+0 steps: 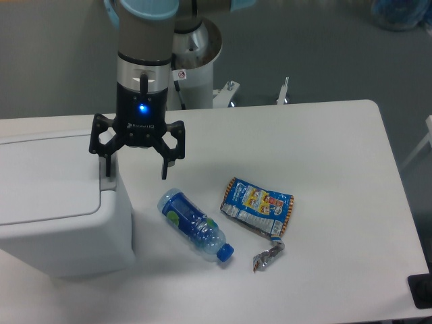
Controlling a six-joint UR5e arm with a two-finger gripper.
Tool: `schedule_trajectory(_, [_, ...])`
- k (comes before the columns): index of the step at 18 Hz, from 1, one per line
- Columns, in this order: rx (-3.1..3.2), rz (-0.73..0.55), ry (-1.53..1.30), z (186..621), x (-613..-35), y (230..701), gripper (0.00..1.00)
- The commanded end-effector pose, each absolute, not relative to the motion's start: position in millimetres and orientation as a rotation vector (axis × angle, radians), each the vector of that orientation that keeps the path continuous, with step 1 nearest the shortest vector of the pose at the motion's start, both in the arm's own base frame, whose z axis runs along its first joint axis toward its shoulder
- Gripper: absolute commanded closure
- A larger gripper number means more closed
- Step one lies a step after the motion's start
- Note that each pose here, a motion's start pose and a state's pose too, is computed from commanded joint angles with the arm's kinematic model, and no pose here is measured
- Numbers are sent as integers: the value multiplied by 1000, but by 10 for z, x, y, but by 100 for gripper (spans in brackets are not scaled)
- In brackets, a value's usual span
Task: Open the trash can
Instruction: 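Lower the gripper finger onto the bin lid edge and push it open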
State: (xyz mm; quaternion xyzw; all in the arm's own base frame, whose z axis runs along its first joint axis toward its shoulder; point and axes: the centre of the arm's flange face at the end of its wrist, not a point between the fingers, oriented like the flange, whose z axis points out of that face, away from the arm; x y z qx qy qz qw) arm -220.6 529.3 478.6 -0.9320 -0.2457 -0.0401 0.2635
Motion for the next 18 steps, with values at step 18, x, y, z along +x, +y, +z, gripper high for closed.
schedule_trajectory(18, [-2525, -102, -662, 4769, -2216, 5285, 0])
